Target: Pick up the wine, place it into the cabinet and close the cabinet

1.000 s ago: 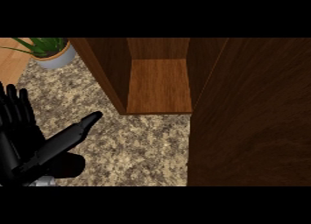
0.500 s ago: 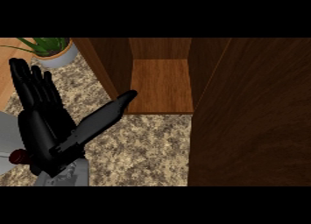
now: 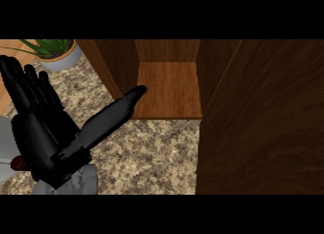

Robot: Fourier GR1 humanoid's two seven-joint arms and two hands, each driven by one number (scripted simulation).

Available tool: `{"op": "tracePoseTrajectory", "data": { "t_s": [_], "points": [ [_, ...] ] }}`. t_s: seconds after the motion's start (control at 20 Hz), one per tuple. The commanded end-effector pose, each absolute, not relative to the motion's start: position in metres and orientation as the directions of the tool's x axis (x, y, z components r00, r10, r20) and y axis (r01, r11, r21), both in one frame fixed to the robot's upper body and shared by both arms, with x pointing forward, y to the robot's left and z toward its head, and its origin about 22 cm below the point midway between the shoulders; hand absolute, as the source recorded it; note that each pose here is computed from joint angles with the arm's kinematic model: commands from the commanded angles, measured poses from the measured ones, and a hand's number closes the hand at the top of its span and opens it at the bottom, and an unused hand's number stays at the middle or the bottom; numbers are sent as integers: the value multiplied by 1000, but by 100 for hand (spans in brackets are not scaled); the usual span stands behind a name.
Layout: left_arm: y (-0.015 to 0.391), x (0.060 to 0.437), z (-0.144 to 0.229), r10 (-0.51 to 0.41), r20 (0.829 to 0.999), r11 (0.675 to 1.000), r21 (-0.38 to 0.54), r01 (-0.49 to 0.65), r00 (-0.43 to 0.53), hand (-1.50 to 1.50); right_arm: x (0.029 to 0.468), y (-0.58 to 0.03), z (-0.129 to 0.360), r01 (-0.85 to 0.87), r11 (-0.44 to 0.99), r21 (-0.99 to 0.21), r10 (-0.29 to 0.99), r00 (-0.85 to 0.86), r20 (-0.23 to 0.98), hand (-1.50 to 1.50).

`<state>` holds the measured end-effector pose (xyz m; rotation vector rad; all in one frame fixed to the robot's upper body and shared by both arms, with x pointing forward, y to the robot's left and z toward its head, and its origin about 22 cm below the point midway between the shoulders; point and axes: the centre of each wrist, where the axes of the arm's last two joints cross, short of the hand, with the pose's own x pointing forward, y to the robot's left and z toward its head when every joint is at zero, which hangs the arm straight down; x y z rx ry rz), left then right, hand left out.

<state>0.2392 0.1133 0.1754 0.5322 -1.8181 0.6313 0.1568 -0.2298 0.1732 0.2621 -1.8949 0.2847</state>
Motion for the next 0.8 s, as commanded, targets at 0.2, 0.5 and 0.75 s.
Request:
{"op": "tracePoseTrajectory", "data": {
  "t_s": [0.2,0.5,0.75],
  "points": [
    [123,227,204,-36,956,687,-188,-702,-291,-150,143,-215,185,-304,951,-61,-55,-360,931,-150],
    [137,203,195,-56,963,655,-165,-738,-265,-150,132,-222,191,-290,955,-68,-48,-375,926,-150],
    [152,190,197,-47,969,630,-159,-760,-242,-150,126,-225,205,-303,950,-74,-47,-374,926,-150]
  ]
}}
